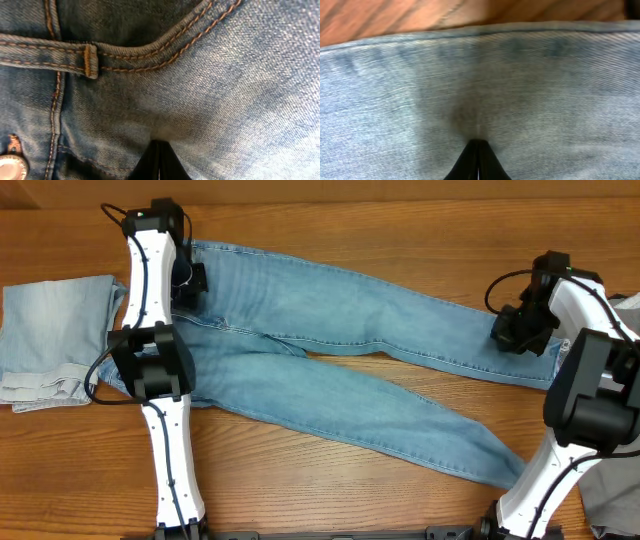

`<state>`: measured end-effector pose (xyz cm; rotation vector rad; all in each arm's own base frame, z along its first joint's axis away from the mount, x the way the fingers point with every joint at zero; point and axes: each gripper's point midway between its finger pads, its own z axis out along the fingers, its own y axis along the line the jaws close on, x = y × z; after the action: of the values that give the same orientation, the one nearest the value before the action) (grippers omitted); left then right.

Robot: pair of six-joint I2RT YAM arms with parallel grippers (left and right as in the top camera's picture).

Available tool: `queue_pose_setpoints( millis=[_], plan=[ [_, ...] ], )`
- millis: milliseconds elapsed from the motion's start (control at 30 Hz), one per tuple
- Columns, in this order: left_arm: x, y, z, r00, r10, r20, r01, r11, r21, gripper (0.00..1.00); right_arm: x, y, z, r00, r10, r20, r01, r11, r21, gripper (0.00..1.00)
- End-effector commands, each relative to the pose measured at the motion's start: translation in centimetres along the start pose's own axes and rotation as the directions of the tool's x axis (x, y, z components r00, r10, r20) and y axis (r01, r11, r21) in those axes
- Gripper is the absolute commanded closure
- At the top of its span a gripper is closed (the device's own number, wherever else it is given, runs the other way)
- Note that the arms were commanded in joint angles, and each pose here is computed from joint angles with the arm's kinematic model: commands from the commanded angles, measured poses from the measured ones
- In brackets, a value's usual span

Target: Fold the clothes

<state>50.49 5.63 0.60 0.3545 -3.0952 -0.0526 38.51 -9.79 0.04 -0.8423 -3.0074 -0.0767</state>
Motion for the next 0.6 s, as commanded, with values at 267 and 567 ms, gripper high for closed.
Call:
queue_pose_setpoints(
  millis=[267,567],
  plan=[
    [-2.4,3.7,0.9,0.997,0.004,0.080,0.006,0.992,-0.122,0.96,-0.3,-5.9,1.9,0.998,0.058,0.029,-0.062,0.981,0.186,0.96],
    [-1.1,1.1,-19.5,0.907,-0.089,0.412,0.079,0.996,0.041,0.89,-0.4,-1.6,-6.5,0.997,0.066,0.043,-0.064,0.997,-0.039,0.96]
  ],
)
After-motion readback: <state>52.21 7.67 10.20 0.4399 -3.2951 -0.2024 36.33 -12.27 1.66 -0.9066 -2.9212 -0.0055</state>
